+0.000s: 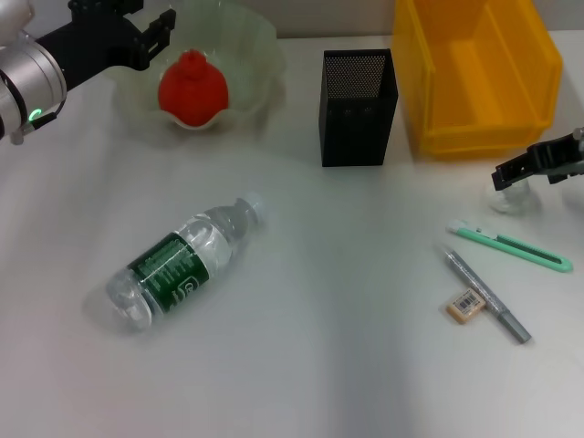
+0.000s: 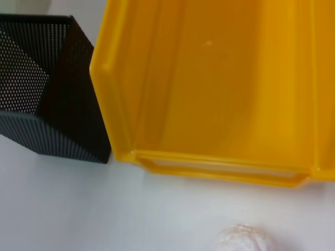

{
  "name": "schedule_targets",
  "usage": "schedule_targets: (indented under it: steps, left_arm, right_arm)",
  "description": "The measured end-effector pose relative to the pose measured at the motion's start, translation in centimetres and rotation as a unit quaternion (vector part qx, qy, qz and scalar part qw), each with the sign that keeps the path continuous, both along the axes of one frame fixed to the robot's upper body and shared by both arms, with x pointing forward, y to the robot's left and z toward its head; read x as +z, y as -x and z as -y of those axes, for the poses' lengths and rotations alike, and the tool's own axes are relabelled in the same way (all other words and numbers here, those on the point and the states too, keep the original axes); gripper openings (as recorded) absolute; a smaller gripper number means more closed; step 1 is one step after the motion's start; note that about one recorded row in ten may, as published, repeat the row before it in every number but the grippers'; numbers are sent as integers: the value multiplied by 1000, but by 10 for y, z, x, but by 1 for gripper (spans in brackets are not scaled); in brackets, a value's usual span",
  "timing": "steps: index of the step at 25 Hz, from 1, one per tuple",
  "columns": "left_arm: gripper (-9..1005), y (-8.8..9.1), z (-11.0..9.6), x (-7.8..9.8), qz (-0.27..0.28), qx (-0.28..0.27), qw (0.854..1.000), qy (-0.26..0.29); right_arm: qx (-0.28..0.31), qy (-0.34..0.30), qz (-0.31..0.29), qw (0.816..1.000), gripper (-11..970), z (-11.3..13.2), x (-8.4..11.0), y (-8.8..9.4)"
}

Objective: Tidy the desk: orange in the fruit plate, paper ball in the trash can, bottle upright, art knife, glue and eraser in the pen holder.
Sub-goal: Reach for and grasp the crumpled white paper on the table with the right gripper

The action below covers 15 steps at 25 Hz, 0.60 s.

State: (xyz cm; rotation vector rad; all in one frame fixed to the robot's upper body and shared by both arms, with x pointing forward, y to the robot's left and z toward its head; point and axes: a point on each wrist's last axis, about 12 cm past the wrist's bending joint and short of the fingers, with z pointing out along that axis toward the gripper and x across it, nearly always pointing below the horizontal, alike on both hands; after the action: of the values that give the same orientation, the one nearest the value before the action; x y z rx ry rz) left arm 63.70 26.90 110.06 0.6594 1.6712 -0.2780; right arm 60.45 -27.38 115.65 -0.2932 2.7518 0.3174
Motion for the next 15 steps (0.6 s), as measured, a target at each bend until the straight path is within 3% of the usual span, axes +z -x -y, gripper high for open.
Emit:
schedule_targets:
  steps: [15]
  left_arm:
    - [499, 4, -5, -1, 4, 2, 1000, 2]
  right_arm:
    - [4, 2, -5, 1000, 841, -7, -20, -9]
